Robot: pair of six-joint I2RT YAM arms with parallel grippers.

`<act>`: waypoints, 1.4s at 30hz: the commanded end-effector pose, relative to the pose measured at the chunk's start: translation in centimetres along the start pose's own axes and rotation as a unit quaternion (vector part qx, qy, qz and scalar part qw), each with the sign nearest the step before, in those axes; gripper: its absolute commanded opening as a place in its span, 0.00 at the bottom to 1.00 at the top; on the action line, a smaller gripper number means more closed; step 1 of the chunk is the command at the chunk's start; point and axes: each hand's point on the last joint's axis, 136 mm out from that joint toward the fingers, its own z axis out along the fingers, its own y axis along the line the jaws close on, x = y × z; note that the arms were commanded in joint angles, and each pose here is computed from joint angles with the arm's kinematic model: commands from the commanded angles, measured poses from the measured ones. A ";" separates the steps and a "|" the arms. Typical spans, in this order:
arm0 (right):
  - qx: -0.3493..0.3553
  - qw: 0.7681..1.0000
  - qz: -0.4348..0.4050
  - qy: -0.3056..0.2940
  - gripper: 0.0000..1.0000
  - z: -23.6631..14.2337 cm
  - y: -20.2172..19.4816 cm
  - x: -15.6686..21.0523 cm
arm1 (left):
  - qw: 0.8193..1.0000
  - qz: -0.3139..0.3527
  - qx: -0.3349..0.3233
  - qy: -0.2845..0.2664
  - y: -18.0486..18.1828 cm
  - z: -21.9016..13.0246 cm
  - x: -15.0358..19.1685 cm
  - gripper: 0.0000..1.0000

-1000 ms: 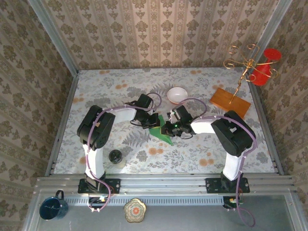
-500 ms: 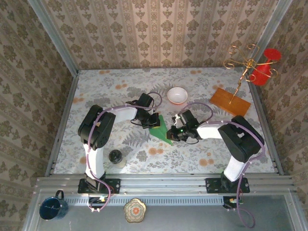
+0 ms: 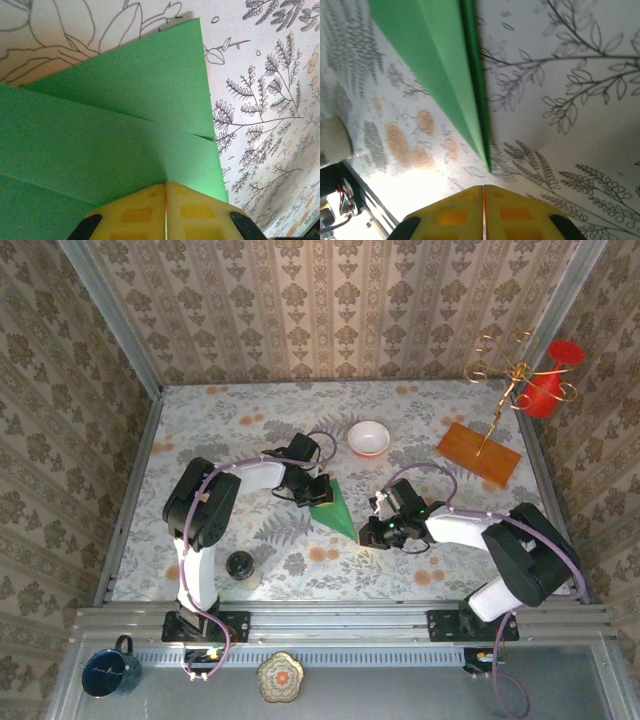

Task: Fold a paper plane with a square sheet of paper (pick it up from the middle)
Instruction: Fourth fold the wing at the center of the table.

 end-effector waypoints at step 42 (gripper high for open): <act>-0.059 0.993 -0.075 -0.074 0.16 3.6 4.0 -12.3 | 0.971 -0.096 0.096 -0.194 2.7 -12.0 -2.2 0.70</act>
